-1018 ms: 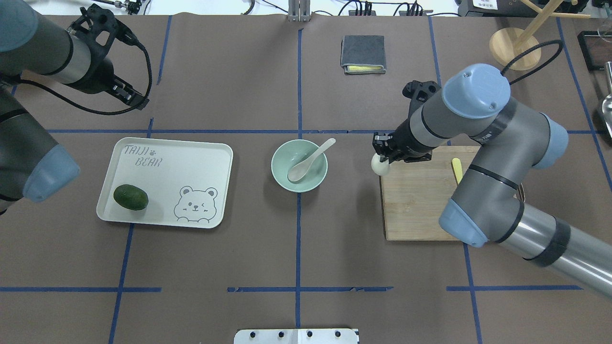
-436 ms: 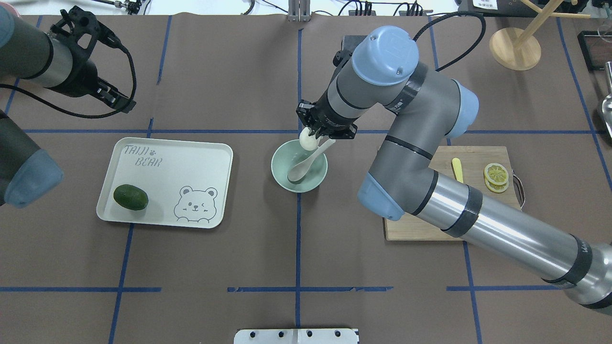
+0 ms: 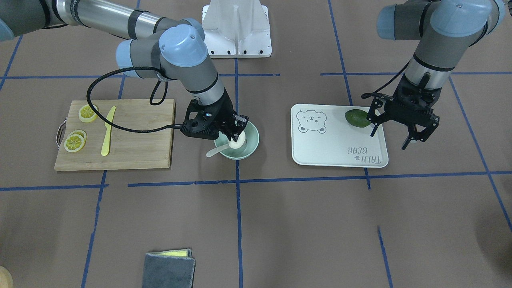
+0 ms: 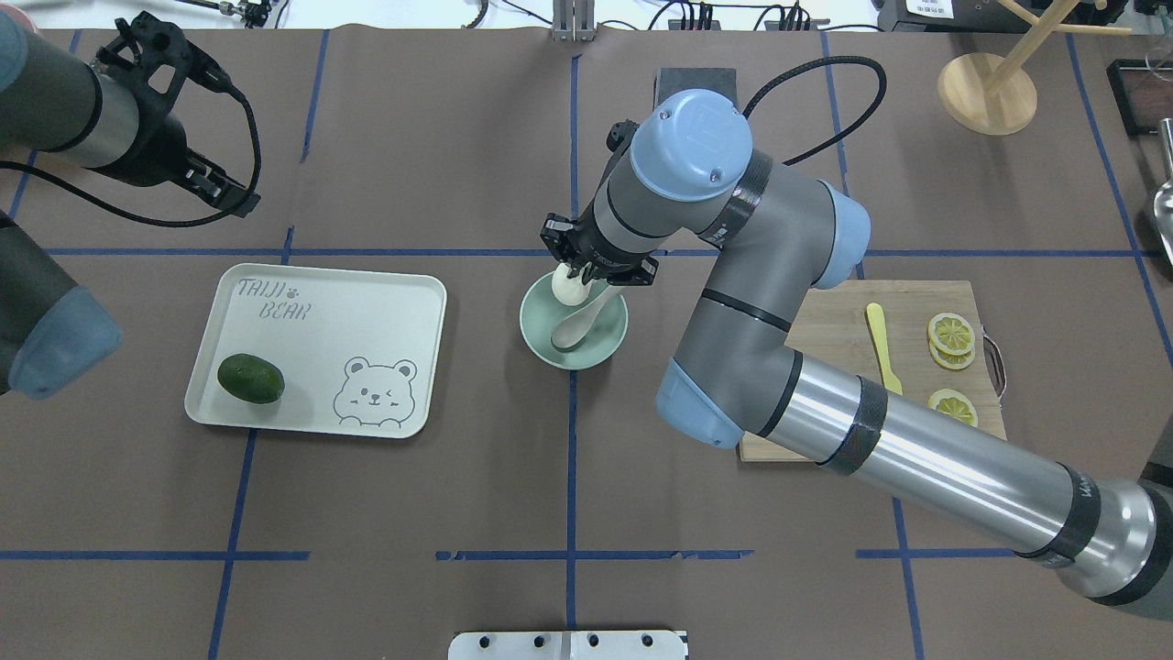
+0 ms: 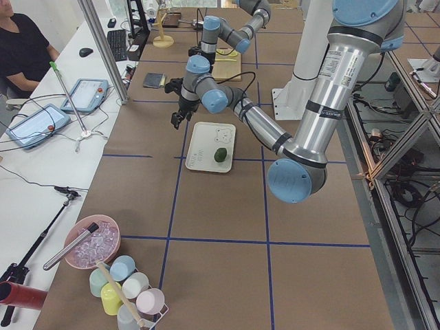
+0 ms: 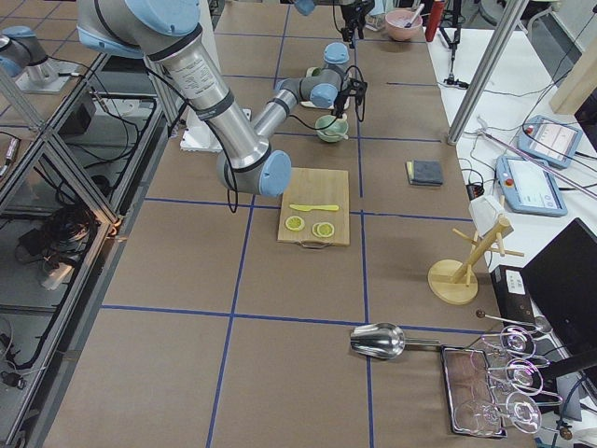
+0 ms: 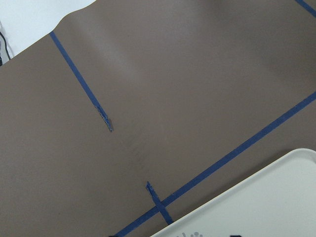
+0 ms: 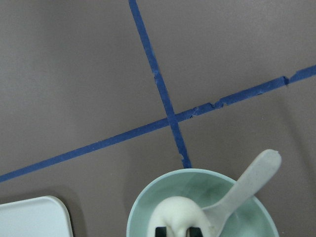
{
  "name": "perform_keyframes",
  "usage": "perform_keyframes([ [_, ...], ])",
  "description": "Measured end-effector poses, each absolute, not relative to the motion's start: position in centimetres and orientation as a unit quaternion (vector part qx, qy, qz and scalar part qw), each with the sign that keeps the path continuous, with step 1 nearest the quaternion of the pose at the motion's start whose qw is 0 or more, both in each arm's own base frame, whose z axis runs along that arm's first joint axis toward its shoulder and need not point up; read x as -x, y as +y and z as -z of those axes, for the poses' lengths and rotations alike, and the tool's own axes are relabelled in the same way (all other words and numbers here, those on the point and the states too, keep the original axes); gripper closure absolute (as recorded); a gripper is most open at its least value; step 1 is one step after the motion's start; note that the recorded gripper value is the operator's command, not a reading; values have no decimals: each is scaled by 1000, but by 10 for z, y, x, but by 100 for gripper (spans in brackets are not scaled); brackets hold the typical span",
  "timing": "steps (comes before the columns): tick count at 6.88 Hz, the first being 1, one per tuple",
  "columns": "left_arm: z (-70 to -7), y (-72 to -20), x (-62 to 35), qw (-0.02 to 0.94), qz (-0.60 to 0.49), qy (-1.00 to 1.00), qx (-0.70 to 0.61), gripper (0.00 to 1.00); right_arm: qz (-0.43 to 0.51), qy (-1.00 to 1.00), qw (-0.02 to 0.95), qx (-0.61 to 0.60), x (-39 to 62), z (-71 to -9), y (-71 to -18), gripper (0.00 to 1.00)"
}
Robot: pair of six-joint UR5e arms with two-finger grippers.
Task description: Put spoon and bun in bowl
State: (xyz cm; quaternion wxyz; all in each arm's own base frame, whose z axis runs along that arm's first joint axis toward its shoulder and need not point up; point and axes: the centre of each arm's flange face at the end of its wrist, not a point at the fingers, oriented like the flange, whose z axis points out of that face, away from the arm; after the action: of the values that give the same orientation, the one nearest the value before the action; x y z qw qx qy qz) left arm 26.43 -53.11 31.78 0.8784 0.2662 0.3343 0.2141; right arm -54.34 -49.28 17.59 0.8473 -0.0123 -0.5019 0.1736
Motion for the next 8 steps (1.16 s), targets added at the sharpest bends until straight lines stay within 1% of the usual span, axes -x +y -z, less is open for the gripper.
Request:
perform_keyframes([
  [3,-321,-532,-265,880,-213,332,-265,18,-173,-500,848,13,545,-195,-488,0],
  [4,-323,-532,-266,881,-214,331,-263,18,-174,-497,850,14,525,-216,-484,0],
  [6,-334,-534,-256,884,-217,324,-259,18,-160,-487,859,18,435,-287,-486,0],
  [8,-361,-557,-201,882,-240,309,-262,17,-102,-465,879,3,310,-378,-496,0],
])
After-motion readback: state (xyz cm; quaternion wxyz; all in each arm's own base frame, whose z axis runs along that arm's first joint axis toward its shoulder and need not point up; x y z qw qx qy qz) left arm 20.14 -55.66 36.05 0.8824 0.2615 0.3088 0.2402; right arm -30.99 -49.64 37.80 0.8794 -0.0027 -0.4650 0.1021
